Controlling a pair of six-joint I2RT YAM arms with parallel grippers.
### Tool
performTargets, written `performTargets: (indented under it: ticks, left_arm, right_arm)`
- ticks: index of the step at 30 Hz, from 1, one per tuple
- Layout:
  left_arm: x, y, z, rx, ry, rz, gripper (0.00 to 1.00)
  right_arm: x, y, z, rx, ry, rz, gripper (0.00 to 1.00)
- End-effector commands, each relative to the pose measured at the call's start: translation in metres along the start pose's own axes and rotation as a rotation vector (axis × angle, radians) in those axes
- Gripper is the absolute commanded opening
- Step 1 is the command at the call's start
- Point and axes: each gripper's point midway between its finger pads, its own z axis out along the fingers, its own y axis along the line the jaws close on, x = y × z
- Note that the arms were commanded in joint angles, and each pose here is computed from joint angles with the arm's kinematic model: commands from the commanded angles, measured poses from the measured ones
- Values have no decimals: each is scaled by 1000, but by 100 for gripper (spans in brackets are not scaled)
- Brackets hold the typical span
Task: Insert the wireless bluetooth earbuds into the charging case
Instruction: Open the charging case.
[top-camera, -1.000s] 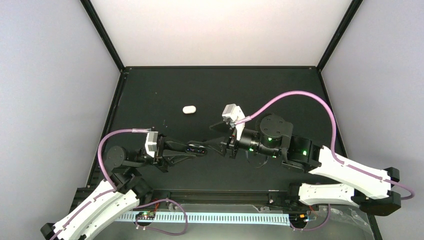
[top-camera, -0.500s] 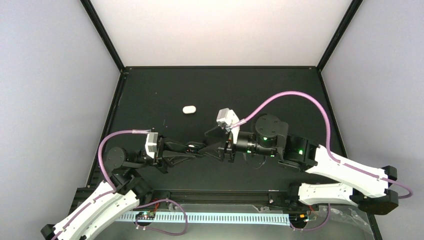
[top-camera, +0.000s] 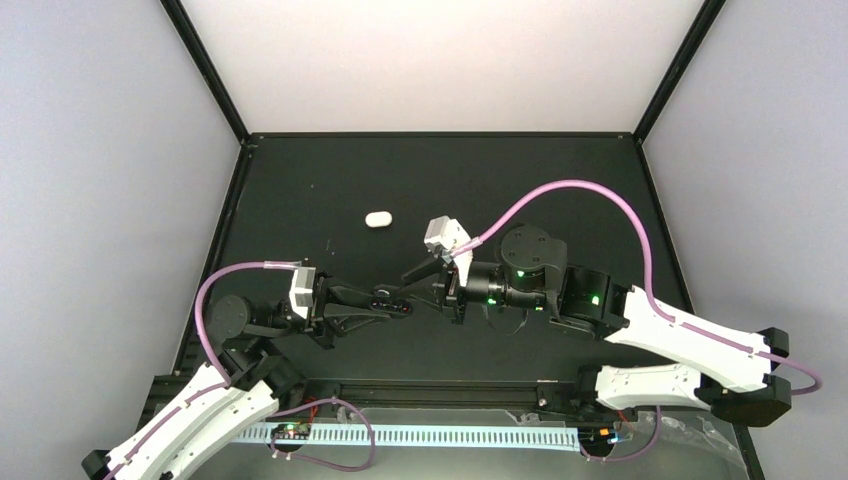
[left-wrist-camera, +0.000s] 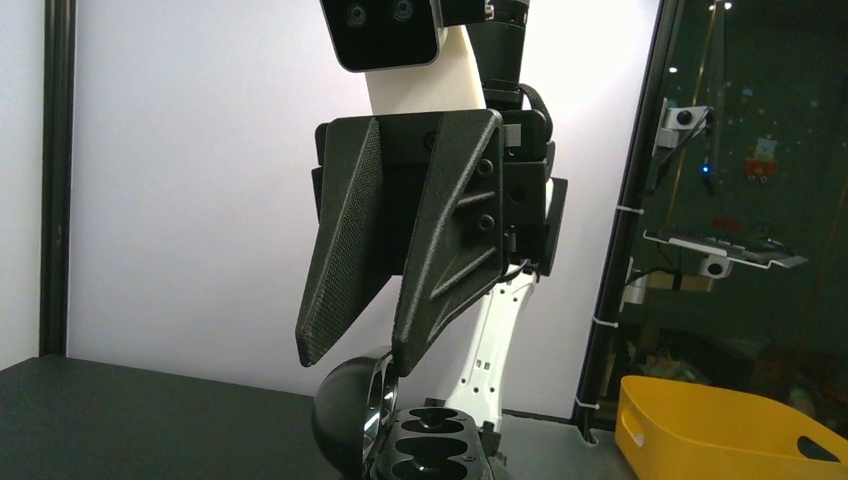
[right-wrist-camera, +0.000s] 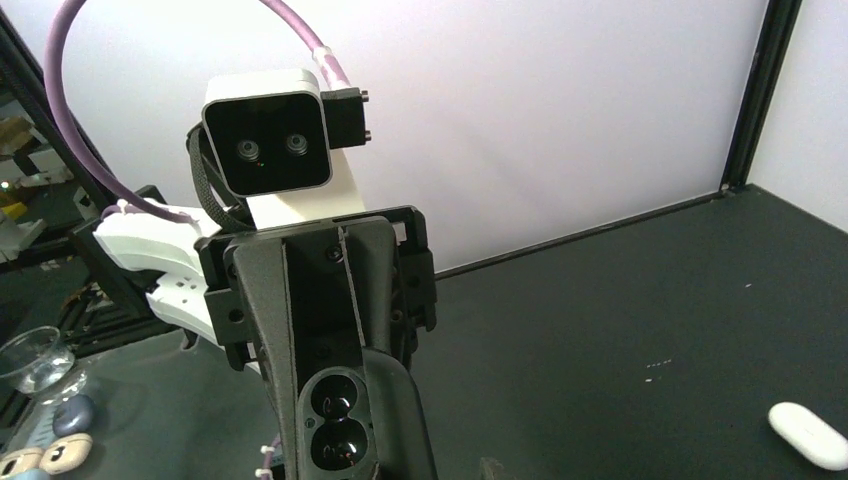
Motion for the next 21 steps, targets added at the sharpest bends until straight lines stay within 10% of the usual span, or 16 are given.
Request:
performTargets:
  ticks: [1,16,21]
  left_arm:
    - [-8,-9,1,35,-8,35,2]
    - [-9,-11,4,58,0,38,2]
    - [-7,-8,3,42,2,37,2]
  right_arm:
    - [-9,6,1,-28,-6,-19,23]
    - [-4,-6,3,35,10,-17,20]
    - [-7,-2,-1,15,-3,-23,33]
